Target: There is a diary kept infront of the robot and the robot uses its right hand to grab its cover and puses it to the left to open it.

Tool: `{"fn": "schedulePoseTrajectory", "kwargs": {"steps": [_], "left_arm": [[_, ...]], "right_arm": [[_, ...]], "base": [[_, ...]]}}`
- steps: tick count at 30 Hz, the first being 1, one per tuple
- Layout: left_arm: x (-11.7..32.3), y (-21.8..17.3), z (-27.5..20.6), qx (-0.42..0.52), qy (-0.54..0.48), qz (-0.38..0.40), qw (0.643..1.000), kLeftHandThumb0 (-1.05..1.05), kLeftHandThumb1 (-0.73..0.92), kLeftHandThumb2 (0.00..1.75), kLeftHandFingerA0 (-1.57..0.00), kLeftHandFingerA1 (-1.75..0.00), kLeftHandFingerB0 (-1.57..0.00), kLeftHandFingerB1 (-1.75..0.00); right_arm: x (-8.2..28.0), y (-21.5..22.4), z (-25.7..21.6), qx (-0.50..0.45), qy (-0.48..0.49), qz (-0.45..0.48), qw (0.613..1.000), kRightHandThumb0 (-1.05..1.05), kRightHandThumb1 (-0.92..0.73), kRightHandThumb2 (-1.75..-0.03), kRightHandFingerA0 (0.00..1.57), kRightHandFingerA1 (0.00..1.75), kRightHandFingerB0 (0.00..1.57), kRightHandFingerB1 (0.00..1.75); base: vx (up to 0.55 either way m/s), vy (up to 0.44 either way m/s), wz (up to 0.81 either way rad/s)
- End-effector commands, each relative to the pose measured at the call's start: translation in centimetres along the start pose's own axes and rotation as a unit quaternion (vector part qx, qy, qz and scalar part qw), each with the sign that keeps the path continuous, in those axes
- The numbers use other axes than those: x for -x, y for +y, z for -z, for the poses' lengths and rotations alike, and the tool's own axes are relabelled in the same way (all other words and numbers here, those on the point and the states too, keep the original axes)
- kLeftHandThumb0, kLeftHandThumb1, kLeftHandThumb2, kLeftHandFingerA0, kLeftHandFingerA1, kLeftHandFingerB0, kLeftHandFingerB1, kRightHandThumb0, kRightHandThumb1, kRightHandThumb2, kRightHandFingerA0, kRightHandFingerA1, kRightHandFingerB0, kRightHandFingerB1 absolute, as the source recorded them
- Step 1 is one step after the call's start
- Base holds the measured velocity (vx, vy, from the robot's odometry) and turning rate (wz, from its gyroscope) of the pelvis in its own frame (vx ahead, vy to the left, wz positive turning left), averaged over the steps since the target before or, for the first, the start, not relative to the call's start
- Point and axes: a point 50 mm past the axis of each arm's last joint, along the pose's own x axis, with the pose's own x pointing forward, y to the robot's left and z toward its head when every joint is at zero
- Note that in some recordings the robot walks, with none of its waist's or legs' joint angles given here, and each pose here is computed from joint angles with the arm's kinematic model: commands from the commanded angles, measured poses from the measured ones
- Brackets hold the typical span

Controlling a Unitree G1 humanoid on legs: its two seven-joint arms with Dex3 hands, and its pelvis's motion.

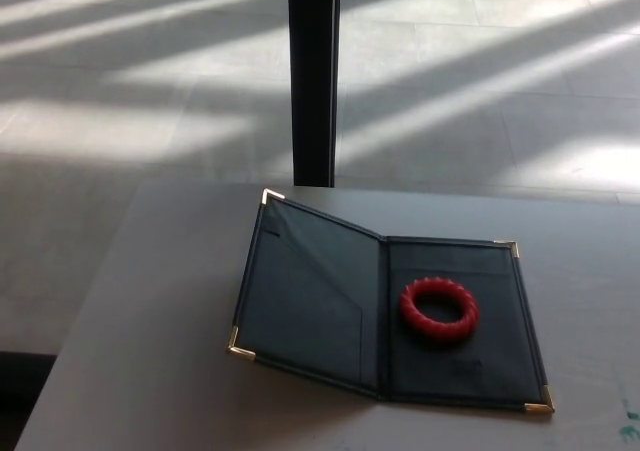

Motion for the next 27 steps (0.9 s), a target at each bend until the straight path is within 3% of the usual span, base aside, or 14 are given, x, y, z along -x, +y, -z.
{"fn": "schedulePoseTrajectory", "kwargs": {"steps": [1,3,4,8,10,11,15,16,17,19,20,23,24,27], "left_arm": [[0.0,0.4,-0.1,0.002,-0.002,0.003,1.0,-0.89,0.92,1.07,-0.47,-1.08,-0.42,-0.9],[0.0,0.9,0.1,0.001,0.0,0.0,1.0,-0.89,0.92,1.07,-0.48,-1.08,-0.42,-0.9],[0.0,0.8,0.1,0.001,-0.001,0.0,1.0,-0.86,0.92,1.03,-0.43,-1.31,-0.34,-0.99],[0.0,0.8,0.4,-0.003,0.002,0.006,1.0,-0.85,0.92,1.02,-0.38,-1.22,-0.32,-1.0],[0.0,0.8,0.4,-0.004,0.0,0.004,1.0,-0.86,0.92,1.04,-0.4,-1.24,-0.34,-1.02],[0.0,0.9,0.3,-0.001,0.001,0.003,1.0,-0.88,0.92,1.07,-0.46,-1.07,-0.39,-0.88],[0.0,1.1,0.3,0.002,0.0,0.005,1.0,-0.91,0.92,1.08,-0.46,-1.08,-0.41,-0.9],[0.0,1.1,0.2,0.006,0.0,0.003,1.0,-0.87,0.92,1.02,-0.4,-1.27,-0.34,-1.01],[0.0,1.1,0.2,0.004,-0.001,0.007,1.0,-0.92,0.92,1.08,-0.46,-1.09,-0.41,-0.93],[0.0,1.1,0.3,0.005,-0.001,0.01,1.0,-0.86,0.92,1.04,-0.35,-1.25,-0.29,-1.01],[0.0,1.0,0.3,0.007,0.0,0.011,1.0,-0.86,0.92,1.04,-0.35,-1.25,-0.29,-1.01],[0.1,0.9,0.3,0.011,-0.001,0.009,1.0,-0.86,0.92,1.03,-0.37,-1.24,-0.3,-1.03],[0.1,0.9,0.5,0.012,0.002,0.004,1.0,-0.89,0.92,1.05,-0.44,-1.07,-0.4,-0.91],[0.1,0.7,0.4,0.011,0.001,0.004,1.0,-0.9,0.92,1.07,-0.45,-1.07,-0.4,-0.9]], "right_arm": [[-0.1,0.1,-1.3,-0.011,-0.024,0.0,1.0,-0.55,-0.92,-0.68,0.62,0.68,0.46,0.47],[-0.1,0.1,-1.3,-0.003,-0.024,0.0,1.0,-0.56,-0.92,-0.67,0.64,0.68,0.48,0.48],[-0.1,0.2,-1.3,-0.004,-0.026,0.002,1.0,-0.55,-0.91,-0.67,0.65,0.69,0.49,0.48],[-0.1,0.2,-1.6,-0.005,-0.032,0.004,0.999,-0.56,-0.92,-0.67,0.67,0.73,0.5,0.5],[0.0,0.3,-1.6,-0.008,-0.029,-0.005,1.0,-0.55,-0.92,-0.68,0.6,0.7,0.44,0.49],[-0.1,0.3,-1.5,-0.005,-0.025,-0.007,1.0,-0.56,-0.92,-0.68,0.6,0.64,0.45,0.47],[-0.3,0.6,-1.2,0.005,-0.022,-0.009,1.0,-0.56,-0.91,-0.67,0.63,0.64,0.49,0.49],[-0.2,0.5,-1.3,0.006,-0.02,-0.008,1.0,-0.55,-0.91,-0.67,0.65,0.65,0.49,0.48],[-0.1,0.5,-1.3,0.006,-0.02,-0.005,1.0,-0.55,-0.92,-0.67,0.67,0.69,0.49,0.49],[-0.2,0.7,-1.4,0.008,-0.021,-0.01,1.0,-0.55,-0.92,-0.67,0.65,0.68,0.48,0.49],[-0.2,0.9,-1.5,0.007,-0.022,-0.012,1.0,-0.55,-0.92,-0.67,0.65,0.68,0.48,0.49],[-0.2,1.0,-1.5,0.006,-0.02,-0.022,1.0,-0.57,-0.92,-0.69,0.57,0.65,0.43,0.47],[-0.3,1.1,-1.6,0.01,-0.019,-0.021,1.0,-0.55,-0.92,-0.69,0.58,0.63,0.45,0.48],[-0.3,1.3,-1.5,0.019,-0.02,-0.019,0.999,-0.56,-0.91,-0.67,0.63,0.64,0.48,0.48]], "base": [[0.0,0.0,0.0],[0.0,0.0,0.0],[0.0,0.0,0.0],[0.0,0.0,0.0],[0.0,0.0,0.0],[0.0,0.0,0.0],[0.0,0.0,0.0],[0.0,0.0,0.0],[0.0,0.0,0.0],[0.0,0.0,0.0],[0.0,0.0,0.0],[0.0,0.0,0.0],[0.0,0.0,0.0],[0.0,0.0,0.0]]}}
